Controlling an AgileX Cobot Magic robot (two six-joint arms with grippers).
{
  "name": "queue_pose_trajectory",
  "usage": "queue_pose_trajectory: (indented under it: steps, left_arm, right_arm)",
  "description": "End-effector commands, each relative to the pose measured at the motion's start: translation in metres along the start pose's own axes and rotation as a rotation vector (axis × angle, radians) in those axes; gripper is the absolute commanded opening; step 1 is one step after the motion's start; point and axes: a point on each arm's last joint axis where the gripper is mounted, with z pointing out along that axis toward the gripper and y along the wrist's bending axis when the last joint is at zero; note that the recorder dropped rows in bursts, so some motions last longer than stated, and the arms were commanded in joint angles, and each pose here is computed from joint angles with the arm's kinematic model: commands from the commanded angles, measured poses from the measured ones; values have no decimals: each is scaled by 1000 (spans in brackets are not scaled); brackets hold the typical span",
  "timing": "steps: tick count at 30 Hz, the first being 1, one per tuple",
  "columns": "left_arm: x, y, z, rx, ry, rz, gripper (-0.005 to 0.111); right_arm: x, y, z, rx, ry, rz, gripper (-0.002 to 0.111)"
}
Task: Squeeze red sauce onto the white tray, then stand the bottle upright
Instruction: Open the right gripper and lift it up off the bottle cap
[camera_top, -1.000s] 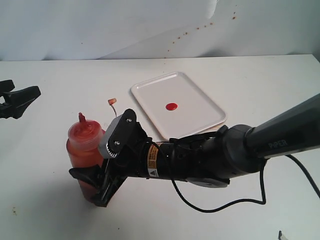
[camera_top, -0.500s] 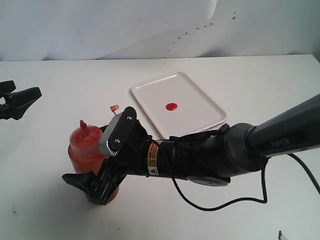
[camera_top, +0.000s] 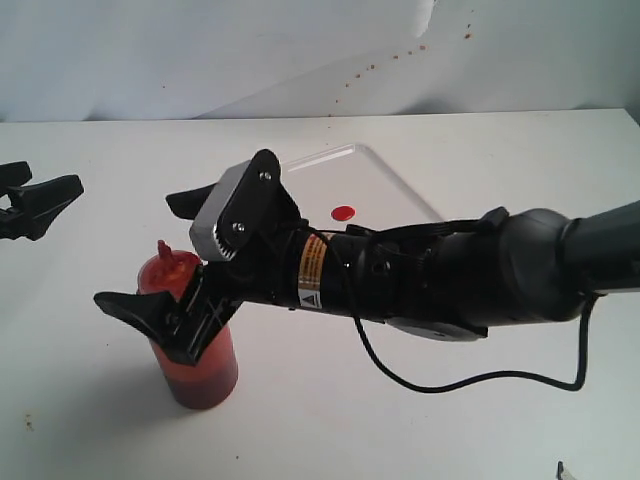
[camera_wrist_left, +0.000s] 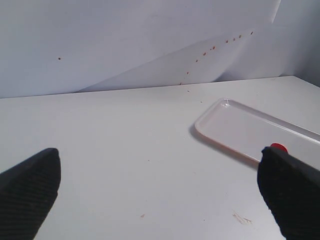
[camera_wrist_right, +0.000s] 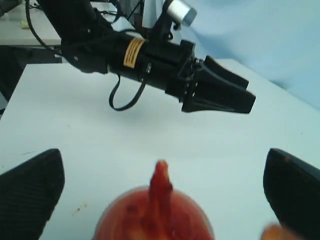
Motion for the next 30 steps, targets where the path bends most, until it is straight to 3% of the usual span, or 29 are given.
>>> queue_pose_trajectory:
  steps: [1, 10, 14, 18, 23, 28, 30]
  left_arm:
    - [-3, -2, 0, 7, -11, -4, 104]
    - [-3, -2, 0, 7, -11, -6, 104]
    - [-3, -2, 0, 7, -11, -24, 104]
    - [-3, -2, 0, 7, -11, -24, 104]
    - [-2, -3, 0, 24, 4, -103, 104]
    - [-6, -5, -1, 26, 0, -269, 104]
    - [-15, -10, -3, 52, 9, -258, 104]
  right_arm:
    - [-24, 0, -7, 5, -66, -22, 105]
    - [-77, 2, -29, 39, -183, -92, 105]
    - [-110, -1, -51, 147, -179, -157, 97]
    - [-135, -8, -86, 352, -20, -217, 63]
    - [-165, -7, -142, 490, 115, -270, 4]
    - [-185, -17, -195, 651, 7, -142, 0]
    - [-180, -24, -216, 734, 7, -110, 0]
